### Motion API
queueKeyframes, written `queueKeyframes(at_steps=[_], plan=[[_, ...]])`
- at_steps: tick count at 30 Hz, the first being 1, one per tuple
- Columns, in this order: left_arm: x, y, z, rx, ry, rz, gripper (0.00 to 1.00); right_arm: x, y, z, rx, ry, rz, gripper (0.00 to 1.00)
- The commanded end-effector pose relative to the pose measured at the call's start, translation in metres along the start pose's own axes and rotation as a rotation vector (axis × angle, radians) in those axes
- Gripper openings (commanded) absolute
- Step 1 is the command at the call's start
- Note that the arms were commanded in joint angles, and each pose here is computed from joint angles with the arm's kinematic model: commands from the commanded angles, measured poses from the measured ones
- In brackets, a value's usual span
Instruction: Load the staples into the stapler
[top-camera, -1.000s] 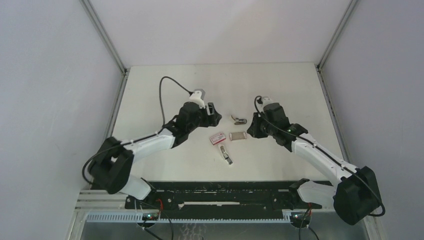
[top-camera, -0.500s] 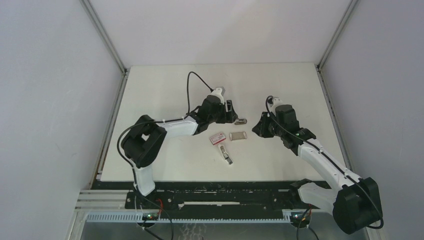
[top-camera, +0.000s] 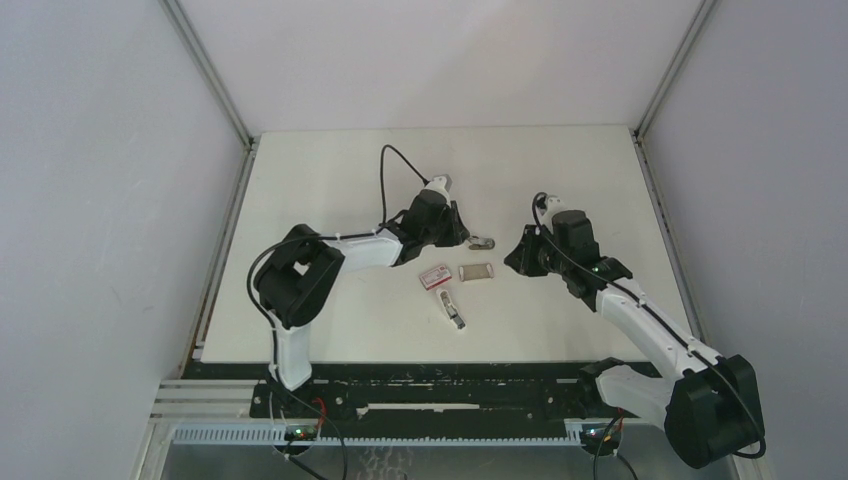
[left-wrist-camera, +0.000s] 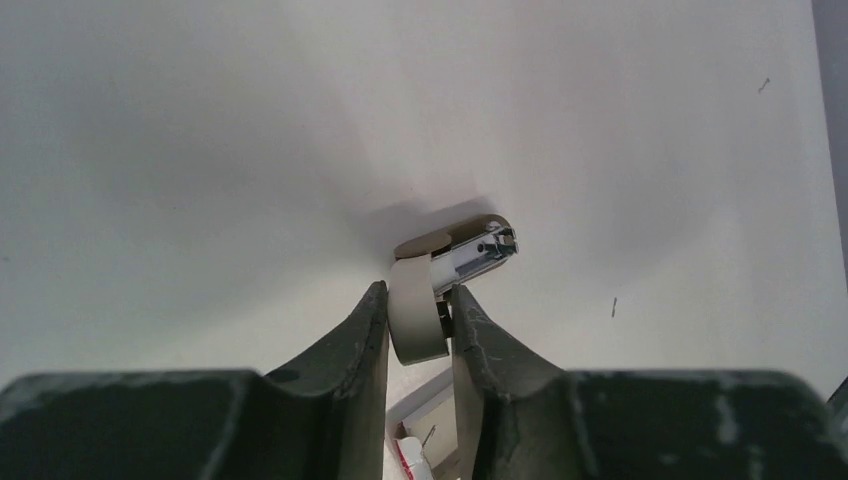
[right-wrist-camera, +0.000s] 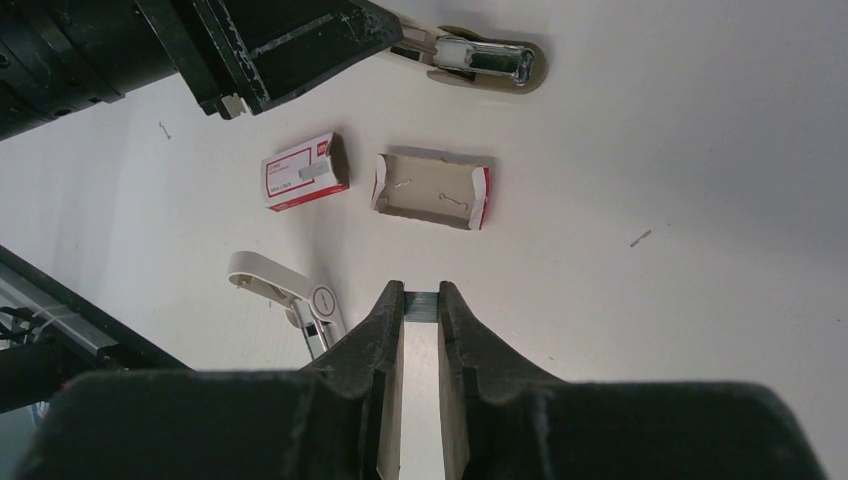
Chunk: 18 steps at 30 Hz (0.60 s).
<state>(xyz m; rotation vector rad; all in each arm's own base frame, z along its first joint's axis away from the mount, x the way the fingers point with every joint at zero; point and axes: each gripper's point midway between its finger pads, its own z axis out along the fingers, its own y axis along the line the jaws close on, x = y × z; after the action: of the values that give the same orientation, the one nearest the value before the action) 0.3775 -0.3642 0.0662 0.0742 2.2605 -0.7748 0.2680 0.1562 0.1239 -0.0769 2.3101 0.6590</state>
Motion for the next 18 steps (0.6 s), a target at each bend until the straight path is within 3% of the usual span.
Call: queueKeyframes(at_steps=[1,9,13,18], plan=[[-0.033,-0.028,-0.004,0.067,-0.076,-0.009,0.22,-0.018,0.005,-0.004,-0.027,-0.075,-0.037,0.12],[-0.059,-0.064,-0.028,0.180,-0.090,0.078,0.01,-0.023,0.014,-0.021,-0.054,-0.097,-0.059,0.12],[-0.064,-0.084,-0.055,0.254,-0.042,0.161,0.00,-0.023,0.025,-0.038,-0.094,-0.100,-0.085,0.12],[-0.027,-0.096,-0.089,0.382,0.146,0.249,0.00,-0.010,0.041,-0.059,-0.160,-0.072,-0.138,0.13]])
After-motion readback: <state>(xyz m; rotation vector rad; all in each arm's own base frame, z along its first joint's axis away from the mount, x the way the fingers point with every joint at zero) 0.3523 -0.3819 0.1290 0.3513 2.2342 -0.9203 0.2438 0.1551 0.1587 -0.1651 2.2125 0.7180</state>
